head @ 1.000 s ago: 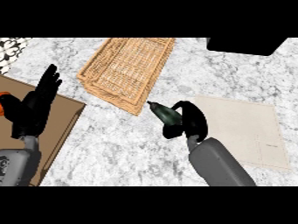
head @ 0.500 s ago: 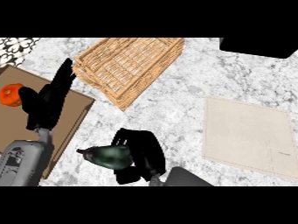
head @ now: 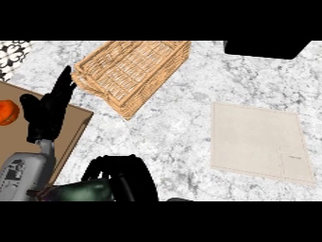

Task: Pick the eggplant from the placemat and place it in the basket

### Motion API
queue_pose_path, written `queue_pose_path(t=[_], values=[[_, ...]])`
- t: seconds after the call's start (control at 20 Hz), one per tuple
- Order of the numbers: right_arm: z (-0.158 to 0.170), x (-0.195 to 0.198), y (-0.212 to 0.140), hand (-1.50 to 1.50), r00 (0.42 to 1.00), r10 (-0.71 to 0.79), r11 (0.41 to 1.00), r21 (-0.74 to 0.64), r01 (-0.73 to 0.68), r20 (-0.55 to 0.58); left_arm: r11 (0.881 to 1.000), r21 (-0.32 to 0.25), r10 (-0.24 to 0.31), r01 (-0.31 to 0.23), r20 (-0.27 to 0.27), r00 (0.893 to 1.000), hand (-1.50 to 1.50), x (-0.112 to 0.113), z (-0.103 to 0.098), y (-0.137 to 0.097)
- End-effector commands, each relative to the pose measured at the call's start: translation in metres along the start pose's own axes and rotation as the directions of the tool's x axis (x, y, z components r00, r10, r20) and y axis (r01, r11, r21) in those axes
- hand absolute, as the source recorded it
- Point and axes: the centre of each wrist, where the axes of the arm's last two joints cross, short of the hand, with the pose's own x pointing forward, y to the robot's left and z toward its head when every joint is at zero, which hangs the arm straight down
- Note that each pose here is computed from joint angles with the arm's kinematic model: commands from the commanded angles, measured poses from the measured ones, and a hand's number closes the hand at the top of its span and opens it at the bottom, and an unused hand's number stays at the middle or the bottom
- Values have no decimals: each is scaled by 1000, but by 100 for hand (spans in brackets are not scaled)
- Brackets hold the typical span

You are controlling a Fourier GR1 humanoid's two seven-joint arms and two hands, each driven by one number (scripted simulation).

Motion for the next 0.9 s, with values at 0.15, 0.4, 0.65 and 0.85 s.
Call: queue_pose_path(t=[0.15,0.4,0.65,0.85], values=[[-23,45,-8,150,1000,-23,997,-70,24,14,1000,23,6,-5,-23,1000,0,-14,-3,7],[-65,82,-33,150,993,-117,972,-204,114,0,1000,17,-1,1,-3,1000,0,-7,-2,12],[-105,110,-44,150,998,-63,954,-294,52,-29,1000,10,7,-6,-8,1000,0,1,-2,1],[-131,123,-48,150,998,-8,937,-350,-16,-67,1000,12,-1,1,-7,1000,0,-4,-4,3]])
